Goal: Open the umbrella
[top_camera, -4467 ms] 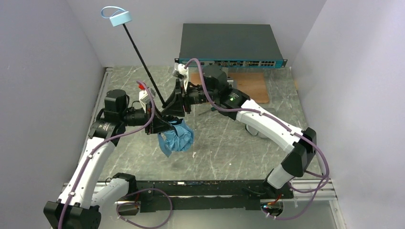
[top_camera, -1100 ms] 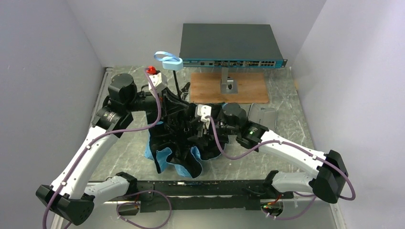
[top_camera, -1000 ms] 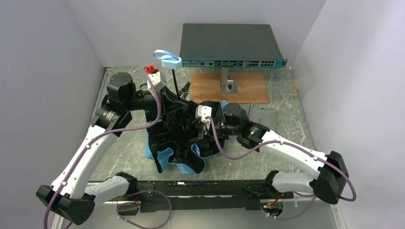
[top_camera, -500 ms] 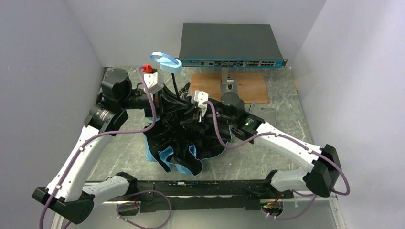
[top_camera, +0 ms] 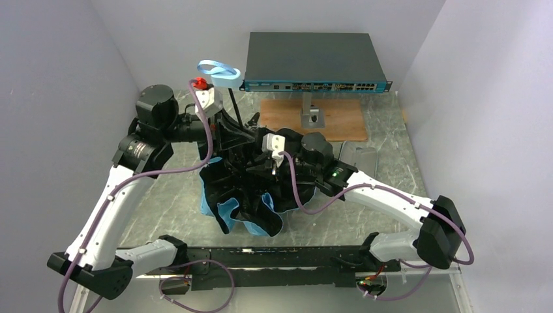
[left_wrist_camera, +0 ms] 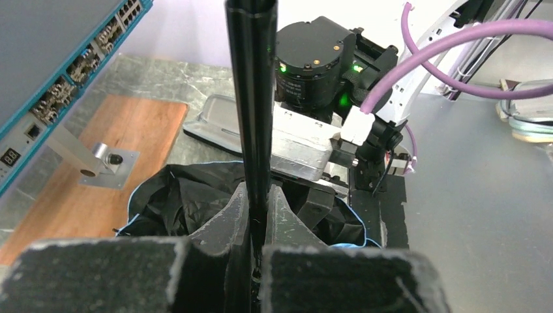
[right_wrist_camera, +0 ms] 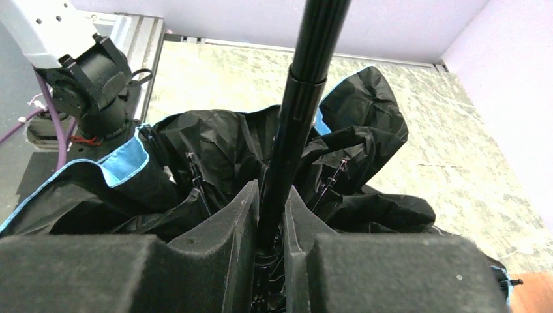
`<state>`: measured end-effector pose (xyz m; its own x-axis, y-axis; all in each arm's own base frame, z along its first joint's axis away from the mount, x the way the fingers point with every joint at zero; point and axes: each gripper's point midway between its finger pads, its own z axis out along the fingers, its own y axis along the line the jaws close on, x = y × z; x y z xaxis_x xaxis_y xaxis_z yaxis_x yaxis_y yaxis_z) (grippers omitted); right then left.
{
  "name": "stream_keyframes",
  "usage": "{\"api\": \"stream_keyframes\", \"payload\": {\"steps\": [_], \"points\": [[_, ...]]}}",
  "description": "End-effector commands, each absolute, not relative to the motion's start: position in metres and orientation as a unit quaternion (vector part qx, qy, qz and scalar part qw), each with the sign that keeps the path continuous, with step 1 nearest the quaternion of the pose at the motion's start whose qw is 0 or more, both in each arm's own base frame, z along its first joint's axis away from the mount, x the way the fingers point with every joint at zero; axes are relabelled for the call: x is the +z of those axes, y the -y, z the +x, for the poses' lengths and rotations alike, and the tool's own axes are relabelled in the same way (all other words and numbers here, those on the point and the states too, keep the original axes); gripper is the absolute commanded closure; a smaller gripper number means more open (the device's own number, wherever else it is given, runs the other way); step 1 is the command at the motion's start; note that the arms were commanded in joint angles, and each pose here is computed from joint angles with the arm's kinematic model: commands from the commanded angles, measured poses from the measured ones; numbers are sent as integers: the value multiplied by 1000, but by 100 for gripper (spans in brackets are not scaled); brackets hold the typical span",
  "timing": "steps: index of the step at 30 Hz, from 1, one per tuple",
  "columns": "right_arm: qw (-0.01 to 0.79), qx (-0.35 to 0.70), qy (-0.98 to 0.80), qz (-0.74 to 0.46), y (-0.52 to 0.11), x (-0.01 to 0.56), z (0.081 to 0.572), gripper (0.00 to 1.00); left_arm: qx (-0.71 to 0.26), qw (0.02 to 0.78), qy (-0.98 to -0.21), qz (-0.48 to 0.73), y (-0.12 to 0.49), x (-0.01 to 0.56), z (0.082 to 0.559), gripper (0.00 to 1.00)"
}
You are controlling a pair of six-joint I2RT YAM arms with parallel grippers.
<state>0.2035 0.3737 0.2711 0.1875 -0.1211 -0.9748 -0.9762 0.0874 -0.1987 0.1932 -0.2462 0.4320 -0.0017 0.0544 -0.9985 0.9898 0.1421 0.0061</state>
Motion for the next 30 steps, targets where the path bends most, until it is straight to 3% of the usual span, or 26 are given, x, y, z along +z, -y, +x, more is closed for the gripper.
{"api": "stream_keyframes", "payload": {"steps": [1,9,19,27,30], "points": [[441,371,-569,-586,-352,182,193,82,-438,610,-441,491,234,522,170,100],[405,385,-579,-594,-351,164,184,79,-443,603,-440,496,235,526,169,100],[491,429,-525,-548,-379,284,199,60,-465,551,-495,485,241,464,179,100],[525,452,-496,-523,-385,342,198,58,-460,537,-511,489,242,438,184,100],[524,455,-491,-526,-386,344,194,66,-456,536,-516,489,242,435,186,100]]}}
